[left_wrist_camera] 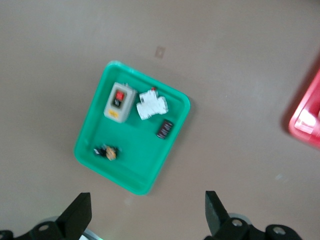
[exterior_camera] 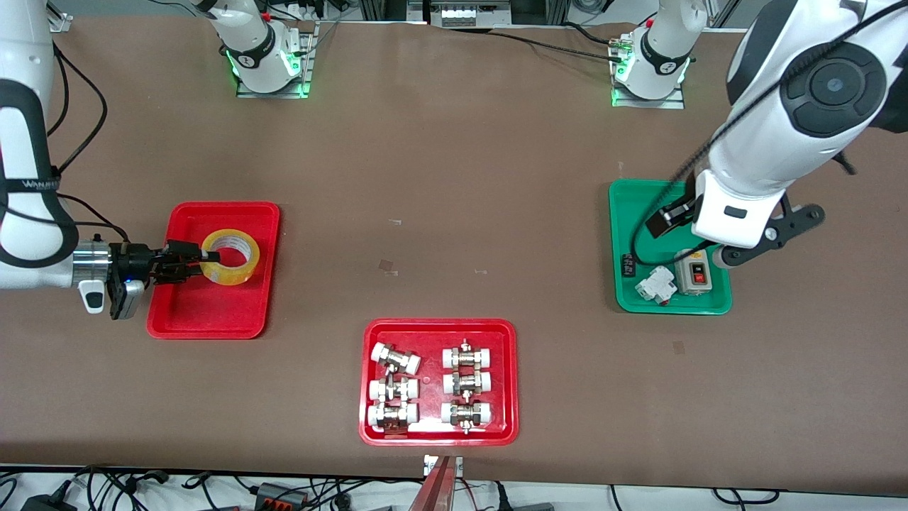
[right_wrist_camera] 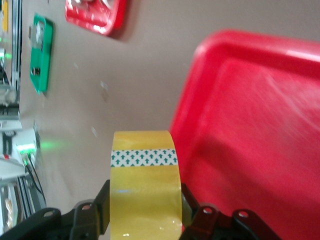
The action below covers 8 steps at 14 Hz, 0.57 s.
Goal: Left arm passes tape to right arm into tray
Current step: 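Carry the tape into the red tray with the right gripper while the left withdraws, then open the right gripper to release the tape and raise both grippers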
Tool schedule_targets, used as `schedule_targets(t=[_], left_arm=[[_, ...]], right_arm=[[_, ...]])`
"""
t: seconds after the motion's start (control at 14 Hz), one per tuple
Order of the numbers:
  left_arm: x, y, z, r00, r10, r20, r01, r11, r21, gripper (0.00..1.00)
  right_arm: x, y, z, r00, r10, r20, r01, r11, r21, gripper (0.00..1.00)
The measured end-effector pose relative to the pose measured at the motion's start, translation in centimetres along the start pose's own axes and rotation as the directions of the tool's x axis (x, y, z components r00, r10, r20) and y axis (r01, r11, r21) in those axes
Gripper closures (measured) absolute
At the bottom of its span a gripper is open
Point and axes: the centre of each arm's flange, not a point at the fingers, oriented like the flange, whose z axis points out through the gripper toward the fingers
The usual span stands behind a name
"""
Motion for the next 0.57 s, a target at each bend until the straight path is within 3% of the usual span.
schedule_targets(t=[0.07, 0.21, 0.57], left_arm=[[0.9, -1.1, 0.2, 0.996, 0.085, -0.002, -0.085, 0.996, 0.000, 0.00], [2.2, -3.1, 0.7, 0.989, 0.147, -0.003, -0.147, 0.989, -0.005, 0.00], [0.2, -5.7, 2.6, 0.990, 0.137, -0.042, -0.138, 0.990, -0.026, 0.00]], right_arm=[[-0.8, 1.4, 0.6, 1.000, -0.011, 0.014, 0.011, 1.000, 0.005, 0.44], [-1.5, 2.9, 1.6, 0.998, -0.029, 0.052, 0.030, 0.999, -0.018, 0.44], [1.6, 0.9, 2.1, 0.976, -0.132, 0.173, 0.164, 0.968, -0.190, 0.00]])
